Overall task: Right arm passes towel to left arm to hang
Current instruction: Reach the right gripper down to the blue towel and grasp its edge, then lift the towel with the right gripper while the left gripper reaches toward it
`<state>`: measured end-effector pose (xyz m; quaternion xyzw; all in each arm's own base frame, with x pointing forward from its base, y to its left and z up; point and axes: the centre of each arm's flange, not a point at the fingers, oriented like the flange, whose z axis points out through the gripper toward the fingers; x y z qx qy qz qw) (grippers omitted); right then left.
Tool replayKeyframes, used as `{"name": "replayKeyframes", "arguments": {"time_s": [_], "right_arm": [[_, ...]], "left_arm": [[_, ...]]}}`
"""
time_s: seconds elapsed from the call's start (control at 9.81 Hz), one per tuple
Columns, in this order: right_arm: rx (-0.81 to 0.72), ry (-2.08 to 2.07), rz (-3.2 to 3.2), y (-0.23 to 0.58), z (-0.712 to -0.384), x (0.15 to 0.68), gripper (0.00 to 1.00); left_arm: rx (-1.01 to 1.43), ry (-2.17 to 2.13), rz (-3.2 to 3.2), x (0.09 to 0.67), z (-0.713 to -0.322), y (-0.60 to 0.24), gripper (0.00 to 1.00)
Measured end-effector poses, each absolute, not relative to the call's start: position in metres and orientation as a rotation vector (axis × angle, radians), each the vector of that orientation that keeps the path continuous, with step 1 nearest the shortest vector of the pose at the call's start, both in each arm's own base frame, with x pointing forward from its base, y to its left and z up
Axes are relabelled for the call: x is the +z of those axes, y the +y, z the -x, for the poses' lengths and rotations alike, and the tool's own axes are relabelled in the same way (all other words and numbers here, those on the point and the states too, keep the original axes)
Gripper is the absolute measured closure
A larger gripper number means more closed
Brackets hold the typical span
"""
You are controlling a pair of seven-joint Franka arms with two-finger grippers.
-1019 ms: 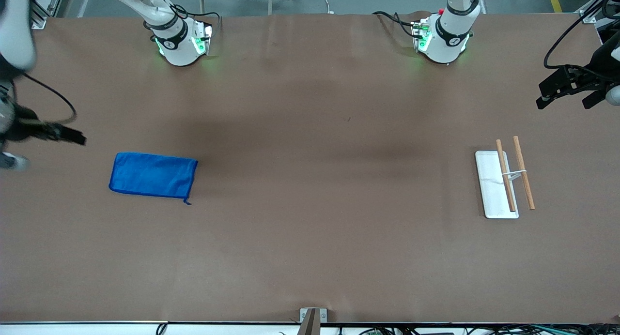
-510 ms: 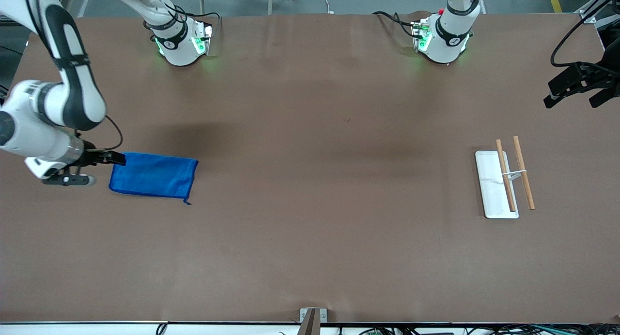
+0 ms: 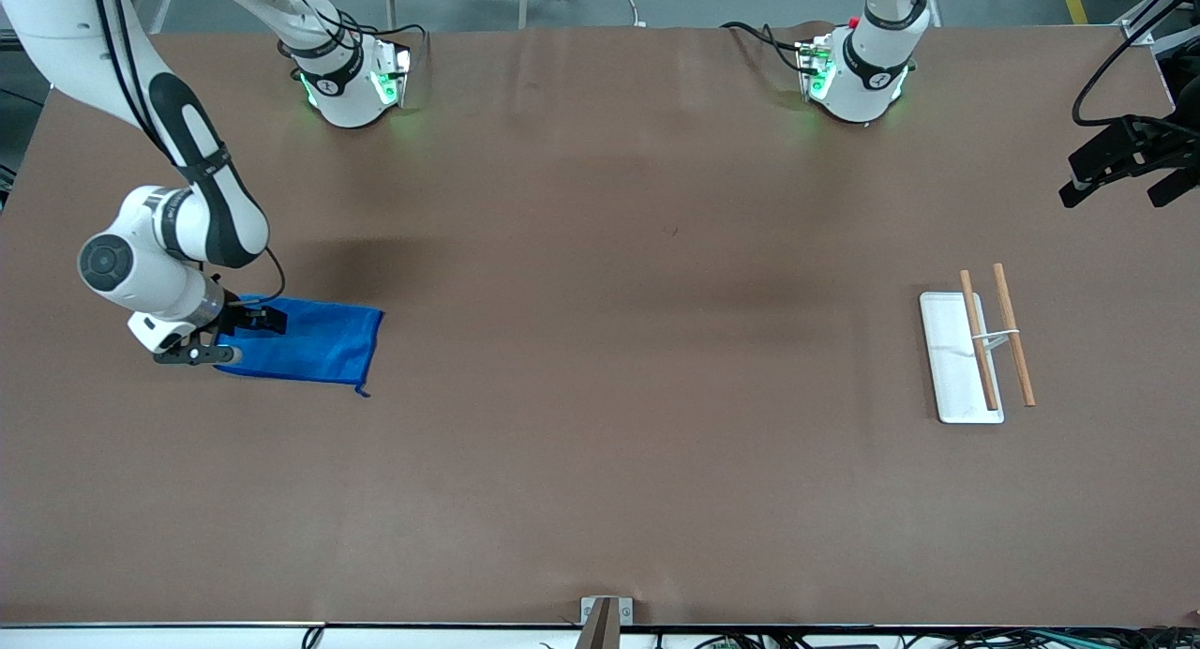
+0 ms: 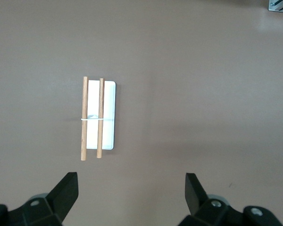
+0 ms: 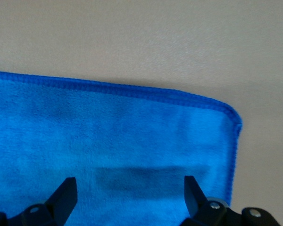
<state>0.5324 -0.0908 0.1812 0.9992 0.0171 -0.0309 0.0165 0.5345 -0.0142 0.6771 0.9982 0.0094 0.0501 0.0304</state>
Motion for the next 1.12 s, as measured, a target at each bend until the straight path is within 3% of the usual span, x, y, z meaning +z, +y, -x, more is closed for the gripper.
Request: {"name": "replayKeyframes", "arguments": {"time_s": [0.31, 0.82, 0.92, 1.12], "right_arm": [[-0.09, 0.059, -3.106, -0.089, -0.531, 0.172, 0.11], [-0.076, 0.078, -3.109, -0.082, -0.534, 0.177, 0.87], [-0.091, 0.078, -3.11, -0.083, -0.535, 0.178, 0.94], [-0.143, 0.085, -3.115, -0.08, -0.548, 0.206, 0.94]], "left_arm": [[0.154, 0.029, -3.077, 0.677, -0.535, -0.014, 0.0], [0.154, 0.03, -3.077, 0.677, -0.535, -0.014, 0.0], [0.163, 0.029, -3.076, 0.68, -0.535, -0.015, 0.0], [0.175, 0.029, -3.075, 0.686, -0.534, -0.014, 0.0]]}}
